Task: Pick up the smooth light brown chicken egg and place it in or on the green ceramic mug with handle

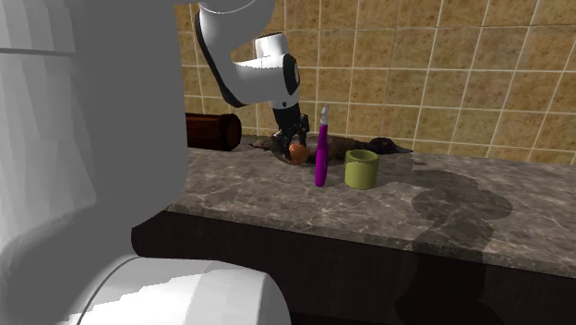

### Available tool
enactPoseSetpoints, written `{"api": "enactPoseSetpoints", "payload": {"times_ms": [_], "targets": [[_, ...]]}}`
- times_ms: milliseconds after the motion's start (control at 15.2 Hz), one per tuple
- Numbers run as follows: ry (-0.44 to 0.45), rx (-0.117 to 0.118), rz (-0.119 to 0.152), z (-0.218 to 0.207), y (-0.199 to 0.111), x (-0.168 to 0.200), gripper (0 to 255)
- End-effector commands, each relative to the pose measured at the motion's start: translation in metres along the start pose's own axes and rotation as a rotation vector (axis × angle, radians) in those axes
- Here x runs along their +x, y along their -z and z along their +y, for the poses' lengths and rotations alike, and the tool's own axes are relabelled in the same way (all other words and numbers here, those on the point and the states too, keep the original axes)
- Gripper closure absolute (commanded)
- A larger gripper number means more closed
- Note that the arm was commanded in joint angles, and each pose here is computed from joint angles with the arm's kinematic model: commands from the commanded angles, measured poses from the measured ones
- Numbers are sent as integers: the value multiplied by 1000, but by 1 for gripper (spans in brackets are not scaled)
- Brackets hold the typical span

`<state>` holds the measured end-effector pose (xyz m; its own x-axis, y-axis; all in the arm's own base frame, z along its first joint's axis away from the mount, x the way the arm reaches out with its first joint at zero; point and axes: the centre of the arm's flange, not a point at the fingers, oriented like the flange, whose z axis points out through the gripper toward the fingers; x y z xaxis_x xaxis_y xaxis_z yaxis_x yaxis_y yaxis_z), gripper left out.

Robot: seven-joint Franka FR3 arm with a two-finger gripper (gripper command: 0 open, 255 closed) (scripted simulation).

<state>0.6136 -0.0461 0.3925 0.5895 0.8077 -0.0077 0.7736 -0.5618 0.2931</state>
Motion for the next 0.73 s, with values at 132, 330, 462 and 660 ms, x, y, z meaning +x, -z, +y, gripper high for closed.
{"api": "enactPoseSetpoints", "payload": {"times_ms": [132,330,462,660], "targets": [[0,0,0,7,20,0,255],[0,0,0,12,35,0,255],[0,0,0,15,45,0,255],[0,0,0,19,60,0,255]]}}
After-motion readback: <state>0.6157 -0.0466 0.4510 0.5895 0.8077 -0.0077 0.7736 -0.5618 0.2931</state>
